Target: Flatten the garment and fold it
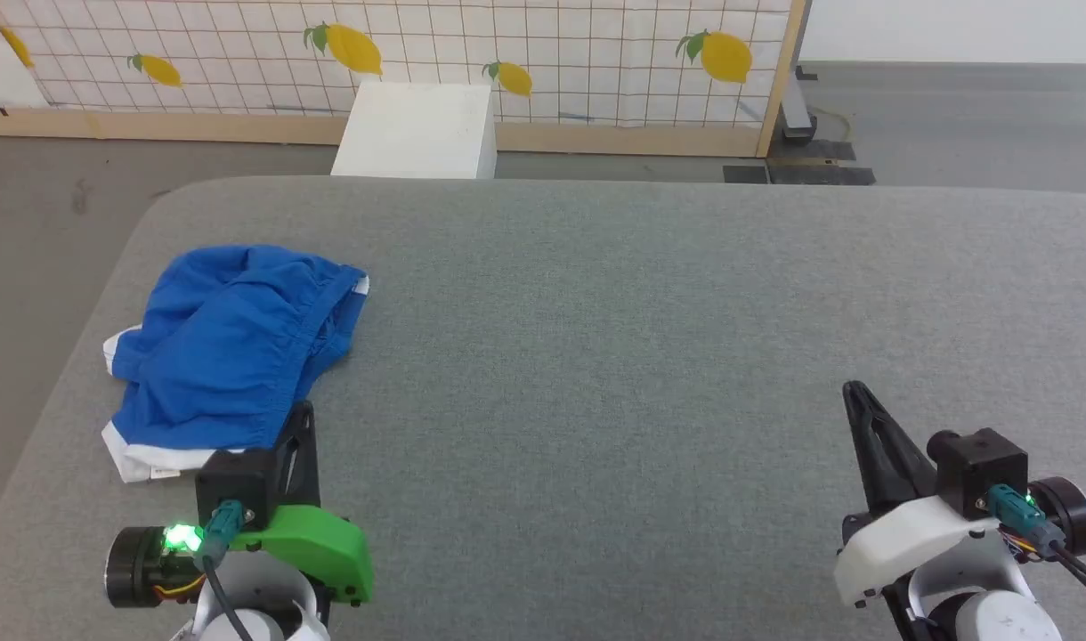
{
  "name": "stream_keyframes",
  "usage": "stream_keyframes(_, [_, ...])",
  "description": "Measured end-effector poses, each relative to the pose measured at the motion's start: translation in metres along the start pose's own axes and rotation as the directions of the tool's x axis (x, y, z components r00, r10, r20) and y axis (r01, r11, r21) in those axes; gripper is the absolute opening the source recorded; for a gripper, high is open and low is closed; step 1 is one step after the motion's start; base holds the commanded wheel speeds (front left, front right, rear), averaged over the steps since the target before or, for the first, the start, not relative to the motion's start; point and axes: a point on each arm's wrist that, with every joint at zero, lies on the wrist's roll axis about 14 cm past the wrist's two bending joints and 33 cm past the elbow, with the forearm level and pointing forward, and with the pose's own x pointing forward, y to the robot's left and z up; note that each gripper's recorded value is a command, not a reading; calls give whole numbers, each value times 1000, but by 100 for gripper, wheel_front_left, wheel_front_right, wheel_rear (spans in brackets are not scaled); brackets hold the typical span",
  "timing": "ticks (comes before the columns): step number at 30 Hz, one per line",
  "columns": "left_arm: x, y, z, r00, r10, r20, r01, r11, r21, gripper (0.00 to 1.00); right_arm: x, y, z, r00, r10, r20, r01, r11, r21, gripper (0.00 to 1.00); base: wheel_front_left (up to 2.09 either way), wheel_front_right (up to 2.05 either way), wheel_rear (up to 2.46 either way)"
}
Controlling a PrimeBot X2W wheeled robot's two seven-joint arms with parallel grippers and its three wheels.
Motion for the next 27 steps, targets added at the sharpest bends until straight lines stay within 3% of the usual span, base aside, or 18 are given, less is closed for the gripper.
stream_keyframes(27, [0, 0, 0, 1000, 0, 0, 0, 1000, 0, 0, 0, 0, 0, 1000, 0, 0, 0, 1000, 0, 0, 0, 0, 0])
